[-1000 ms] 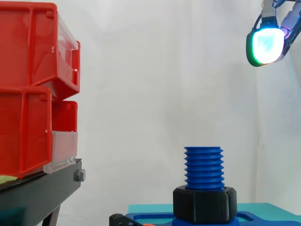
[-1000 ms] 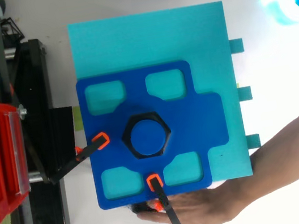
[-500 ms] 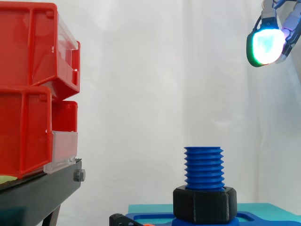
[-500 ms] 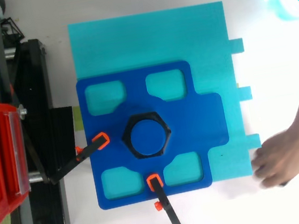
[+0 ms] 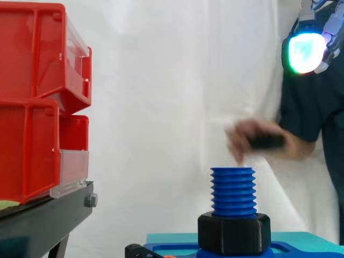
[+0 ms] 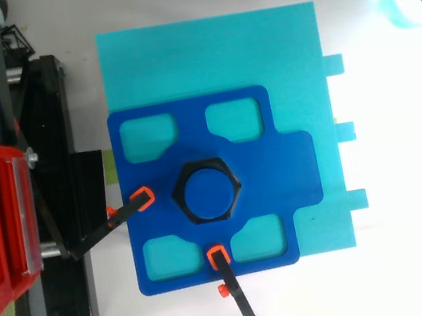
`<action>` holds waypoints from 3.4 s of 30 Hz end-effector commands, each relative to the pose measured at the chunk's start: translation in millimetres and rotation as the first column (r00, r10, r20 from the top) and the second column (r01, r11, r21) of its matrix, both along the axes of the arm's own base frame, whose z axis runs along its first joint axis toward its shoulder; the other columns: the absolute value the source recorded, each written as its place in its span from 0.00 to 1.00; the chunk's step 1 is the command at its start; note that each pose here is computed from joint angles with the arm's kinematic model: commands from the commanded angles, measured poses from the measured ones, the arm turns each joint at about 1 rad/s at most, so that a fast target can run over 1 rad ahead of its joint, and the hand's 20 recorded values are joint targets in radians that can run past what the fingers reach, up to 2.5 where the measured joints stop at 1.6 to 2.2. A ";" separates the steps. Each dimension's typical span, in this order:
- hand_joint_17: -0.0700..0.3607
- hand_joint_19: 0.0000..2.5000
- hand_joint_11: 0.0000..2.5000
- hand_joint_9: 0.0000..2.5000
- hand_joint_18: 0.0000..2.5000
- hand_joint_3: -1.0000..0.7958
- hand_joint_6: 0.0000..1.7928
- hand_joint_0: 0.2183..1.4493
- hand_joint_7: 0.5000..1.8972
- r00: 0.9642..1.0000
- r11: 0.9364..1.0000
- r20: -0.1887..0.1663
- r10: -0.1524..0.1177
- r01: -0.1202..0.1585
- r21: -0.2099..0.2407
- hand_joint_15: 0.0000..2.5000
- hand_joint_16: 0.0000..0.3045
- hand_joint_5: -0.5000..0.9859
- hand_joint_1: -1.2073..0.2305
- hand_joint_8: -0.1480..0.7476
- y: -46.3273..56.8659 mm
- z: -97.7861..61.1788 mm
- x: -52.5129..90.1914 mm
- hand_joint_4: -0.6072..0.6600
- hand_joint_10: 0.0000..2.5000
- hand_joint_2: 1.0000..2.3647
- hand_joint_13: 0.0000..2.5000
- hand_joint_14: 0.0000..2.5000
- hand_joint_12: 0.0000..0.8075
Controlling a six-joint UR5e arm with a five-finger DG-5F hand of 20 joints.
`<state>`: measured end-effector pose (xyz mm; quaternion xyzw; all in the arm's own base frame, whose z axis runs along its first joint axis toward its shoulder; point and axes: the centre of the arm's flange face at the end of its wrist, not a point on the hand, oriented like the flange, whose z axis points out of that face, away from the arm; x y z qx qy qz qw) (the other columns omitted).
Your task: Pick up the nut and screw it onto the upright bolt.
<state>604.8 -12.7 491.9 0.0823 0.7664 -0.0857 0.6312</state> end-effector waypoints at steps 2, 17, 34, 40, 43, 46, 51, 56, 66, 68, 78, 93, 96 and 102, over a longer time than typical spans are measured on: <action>0.43 0.07 0.01 0.31 0.34 0.28 0.28 0.20 0.29 1.000 1.000 0.001 0.000 0.000 0.000 0.02 0.17 0.22 0.45 0.55 -0.1 0.3 -0.1 0.72 0.00 0.00 0.32 0.00 0.43; 0.42 0.07 0.01 0.31 0.35 0.28 0.28 0.21 0.29 1.000 1.000 0.001 0.000 0.000 0.000 0.03 0.16 0.22 0.36 0.54 -0.1 0.3 -0.1 0.71 0.00 0.00 0.33 0.00 0.42; 0.42 0.08 0.02 0.30 0.34 0.28 0.28 0.21 0.29 1.000 1.000 0.001 0.000 0.000 0.000 0.03 0.16 0.22 0.37 0.53 -0.1 0.3 -0.1 0.70 0.00 0.00 0.33 0.00 0.42; 0.42 0.08 0.03 0.30 0.35 0.28 0.28 0.21 0.29 1.000 1.000 0.001 0.000 0.000 0.000 0.04 0.16 0.22 0.37 0.53 -0.1 0.3 -0.1 0.70 0.00 0.00 0.33 0.00 0.42; 0.42 0.08 0.03 0.30 0.35 0.28 0.28 0.21 0.29 1.000 1.000 0.001 0.000 0.000 0.000 0.04 0.16 0.22 0.36 0.53 -0.1 0.3 -0.1 0.69 0.00 0.00 0.33 0.00 0.42; 0.42 0.08 0.03 0.30 0.35 0.28 0.28 0.21 0.29 1.000 1.000 0.001 0.000 0.000 0.000 0.04 0.16 0.22 0.36 0.53 -0.1 0.3 -0.1 0.69 0.00 0.00 0.33 0.00 0.43; 0.42 0.08 0.03 0.30 0.34 0.28 0.28 0.22 0.29 1.000 1.000 -0.001 0.000 0.000 0.000 0.04 0.16 0.22 0.35 0.52 0.0 -0.6 0.4 0.69 0.00 0.00 0.33 0.00 0.42; 0.43 0.08 0.03 0.30 0.34 0.30 0.28 0.21 0.29 1.000 1.000 0.001 0.000 0.000 0.000 0.04 0.17 0.22 0.35 0.52 -0.1 0.3 -0.1 0.69 0.00 0.00 0.33 0.00 0.43; 0.42 0.08 0.03 0.30 0.35 0.28 0.28 0.21 0.29 1.000 1.000 0.001 0.000 0.000 0.000 0.04 0.16 0.22 0.37 0.52 -0.1 0.3 -0.1 0.70 0.00 0.00 0.34 0.00 0.42; 0.42 0.08 0.03 0.30 0.35 0.28 0.28 0.21 0.29 1.000 1.000 0.001 0.000 0.000 0.000 0.04 0.16 0.22 0.37 0.53 -0.1 0.3 -0.1 0.70 0.00 0.00 0.34 0.00 0.42; 0.41 0.10 0.04 0.30 0.34 0.32 0.28 0.26 0.29 1.000 1.000 -0.001 0.000 0.000 0.000 0.05 0.16 0.22 0.57 0.50 0.0 -0.6 0.4 0.68 0.00 0.01 0.33 0.00 0.40; 0.42 0.09 0.05 0.32 0.35 0.32 0.28 0.23 0.29 1.000 1.000 0.001 0.000 0.000 0.000 0.05 0.16 0.22 0.49 0.52 -0.1 0.3 -0.1 0.69 0.00 0.00 0.35 0.00 0.41; 0.42 0.09 0.05 0.33 0.35 0.32 0.28 0.23 0.29 1.000 1.000 0.001 0.000 0.000 0.000 0.05 0.16 0.22 0.49 0.52 -0.1 0.3 -0.1 0.69 0.00 0.00 0.35 0.00 0.41; 0.42 0.09 0.06 0.33 0.35 0.32 0.28 0.23 0.29 1.000 1.000 0.001 0.000 0.000 0.000 0.05 0.16 0.22 0.49 0.52 -0.1 0.3 -0.1 0.69 0.00 0.00 0.35 0.00 0.42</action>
